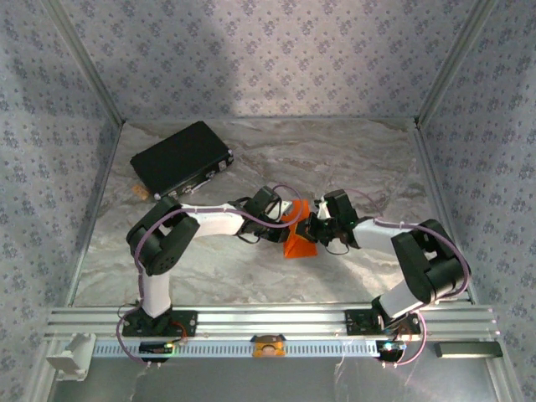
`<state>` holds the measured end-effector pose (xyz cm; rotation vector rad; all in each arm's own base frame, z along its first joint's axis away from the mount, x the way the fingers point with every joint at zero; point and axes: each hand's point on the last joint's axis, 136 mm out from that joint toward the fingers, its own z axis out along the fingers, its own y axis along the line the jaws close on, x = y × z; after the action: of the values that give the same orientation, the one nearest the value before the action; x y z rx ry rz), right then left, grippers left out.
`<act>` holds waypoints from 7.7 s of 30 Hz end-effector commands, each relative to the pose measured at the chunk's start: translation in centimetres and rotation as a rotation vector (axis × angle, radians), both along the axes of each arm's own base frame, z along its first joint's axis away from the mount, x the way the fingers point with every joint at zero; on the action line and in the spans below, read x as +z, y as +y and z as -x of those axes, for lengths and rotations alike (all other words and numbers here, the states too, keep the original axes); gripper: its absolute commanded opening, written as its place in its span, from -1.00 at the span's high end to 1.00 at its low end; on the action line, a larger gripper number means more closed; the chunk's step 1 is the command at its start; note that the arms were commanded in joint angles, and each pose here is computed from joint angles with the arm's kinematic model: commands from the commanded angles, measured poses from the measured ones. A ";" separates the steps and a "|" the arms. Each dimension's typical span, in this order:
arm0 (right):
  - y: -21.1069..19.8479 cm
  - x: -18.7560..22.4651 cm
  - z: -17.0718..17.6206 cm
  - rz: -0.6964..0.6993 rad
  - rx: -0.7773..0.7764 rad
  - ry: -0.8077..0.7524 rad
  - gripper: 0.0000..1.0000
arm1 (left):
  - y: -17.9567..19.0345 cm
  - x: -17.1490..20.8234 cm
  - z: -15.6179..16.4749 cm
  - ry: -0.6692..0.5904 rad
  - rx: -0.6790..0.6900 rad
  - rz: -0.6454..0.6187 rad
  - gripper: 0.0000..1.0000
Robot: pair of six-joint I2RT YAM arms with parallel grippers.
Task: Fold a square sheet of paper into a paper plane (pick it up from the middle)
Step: Fold the triangle a second time at the center of the table.
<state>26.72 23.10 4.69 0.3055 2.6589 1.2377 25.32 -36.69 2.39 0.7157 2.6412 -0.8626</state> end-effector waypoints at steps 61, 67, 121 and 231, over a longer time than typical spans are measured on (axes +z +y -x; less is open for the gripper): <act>-6.4 -5.2 -2.1 0.110 -0.144 0.090 1.00 | 0.8 -2.0 0.9 0.075 -0.037 -0.075 1.00; -7.0 -5.0 -2.2 0.105 -0.181 0.108 1.00 | 0.9 -2.3 1.0 0.081 -0.034 -0.078 1.00; -3.1 -4.7 0.3 0.100 -0.064 0.084 1.00 | 0.8 6.9 -1.0 0.087 0.203 0.159 0.54; -3.5 -4.7 0.6 0.105 -0.062 0.107 1.00 | -0.3 4.8 4.3 0.233 -0.012 0.139 1.00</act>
<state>27.32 21.19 1.83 0.3610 2.6881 1.1925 19.39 -35.53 4.50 0.6187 2.8349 -1.1213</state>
